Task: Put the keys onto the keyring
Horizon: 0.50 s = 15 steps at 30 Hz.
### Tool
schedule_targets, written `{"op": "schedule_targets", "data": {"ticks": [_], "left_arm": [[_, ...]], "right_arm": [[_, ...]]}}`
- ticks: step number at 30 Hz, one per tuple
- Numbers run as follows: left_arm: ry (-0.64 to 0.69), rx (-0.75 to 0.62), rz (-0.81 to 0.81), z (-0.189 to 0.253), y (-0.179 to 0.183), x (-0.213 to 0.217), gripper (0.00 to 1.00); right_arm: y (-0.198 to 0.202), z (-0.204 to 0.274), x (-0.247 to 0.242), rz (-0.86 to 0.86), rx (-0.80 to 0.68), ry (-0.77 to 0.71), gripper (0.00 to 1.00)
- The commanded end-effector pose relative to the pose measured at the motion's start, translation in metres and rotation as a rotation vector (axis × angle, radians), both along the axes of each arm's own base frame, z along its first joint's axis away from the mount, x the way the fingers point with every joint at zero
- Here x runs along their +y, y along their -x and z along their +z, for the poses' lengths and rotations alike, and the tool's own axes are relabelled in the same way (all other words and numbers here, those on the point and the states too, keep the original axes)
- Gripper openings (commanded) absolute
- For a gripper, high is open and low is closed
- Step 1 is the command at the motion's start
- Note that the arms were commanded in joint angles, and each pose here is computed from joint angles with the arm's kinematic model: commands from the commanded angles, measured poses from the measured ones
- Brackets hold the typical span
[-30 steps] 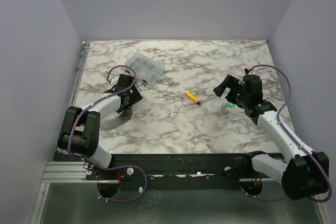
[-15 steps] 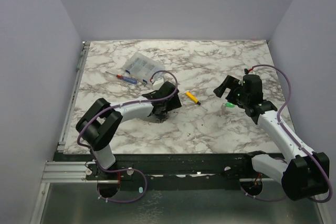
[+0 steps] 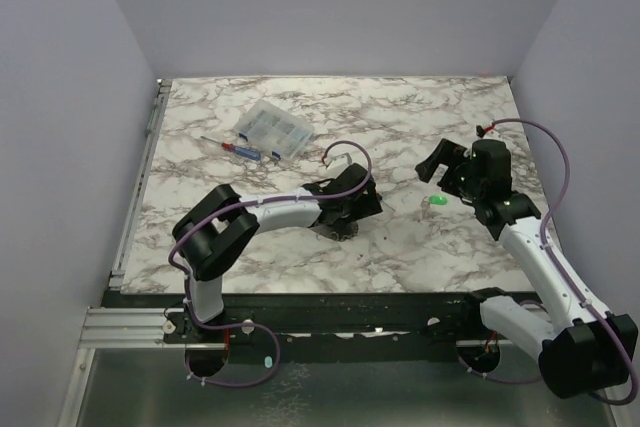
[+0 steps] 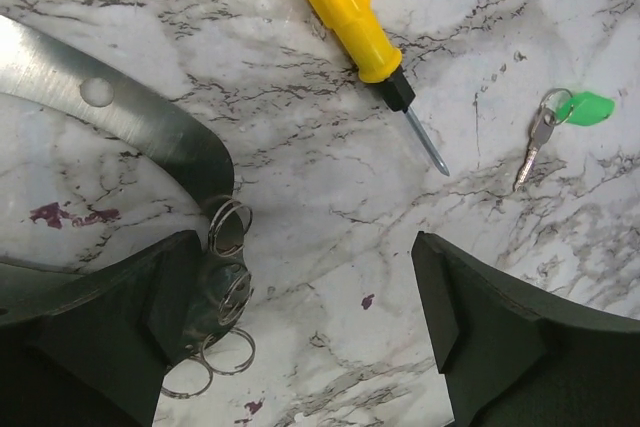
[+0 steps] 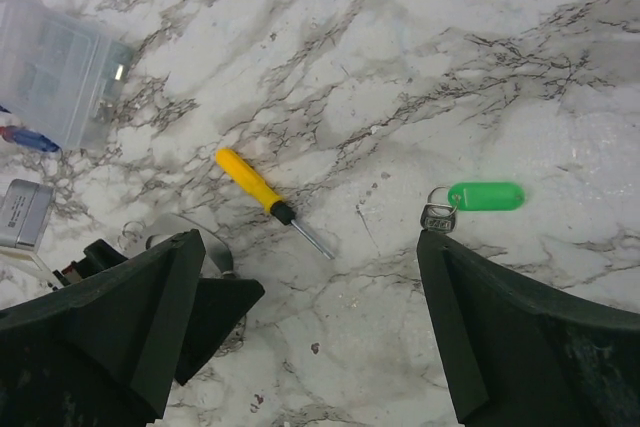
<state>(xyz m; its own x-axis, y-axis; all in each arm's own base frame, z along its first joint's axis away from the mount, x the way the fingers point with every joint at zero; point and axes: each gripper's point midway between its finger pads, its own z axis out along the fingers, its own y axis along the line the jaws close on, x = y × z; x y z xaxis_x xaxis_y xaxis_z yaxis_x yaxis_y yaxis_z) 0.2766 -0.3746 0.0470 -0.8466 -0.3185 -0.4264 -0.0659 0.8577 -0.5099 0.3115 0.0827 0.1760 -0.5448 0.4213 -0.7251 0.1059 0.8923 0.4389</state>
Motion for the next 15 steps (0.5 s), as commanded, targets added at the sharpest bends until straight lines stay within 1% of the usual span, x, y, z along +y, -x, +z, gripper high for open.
{"op": "schedule_targets", "data": {"ticks": [1,4,7,9,11,13,15], "left_arm": [[-0.025,0.003,-0.041,0.011,0.012,0.008,0.96],[-0.049,-0.1,-0.073,0.037,0.007,0.02,0.99],[-0.103,-0.202,-0.107,0.063,0.005,0.04,0.99],[-0.17,-0.26,-0.134,0.077,0.005,0.056,0.99],[-0.245,-0.311,-0.203,0.092,0.007,0.069,0.99],[-0.337,-0.351,-0.266,0.102,0.009,0.084,0.99],[-0.425,-0.402,-0.284,0.112,0.008,0.105,0.99]], "right_arm": [[0.002,0.022,-0.01,-0.019,-0.05,0.048,1.0],[0.003,0.03,-0.004,0.025,-0.093,0.047,1.0],[0.003,0.038,0.009,0.116,-0.149,0.035,1.0],[0.004,0.043,0.02,0.195,-0.186,0.026,1.0],[0.006,0.047,0.03,0.256,-0.21,0.005,1.0],[0.008,0.047,0.039,0.296,-0.216,-0.027,1.0],[0.009,0.047,0.047,0.333,-0.212,-0.049,1.0]]}}
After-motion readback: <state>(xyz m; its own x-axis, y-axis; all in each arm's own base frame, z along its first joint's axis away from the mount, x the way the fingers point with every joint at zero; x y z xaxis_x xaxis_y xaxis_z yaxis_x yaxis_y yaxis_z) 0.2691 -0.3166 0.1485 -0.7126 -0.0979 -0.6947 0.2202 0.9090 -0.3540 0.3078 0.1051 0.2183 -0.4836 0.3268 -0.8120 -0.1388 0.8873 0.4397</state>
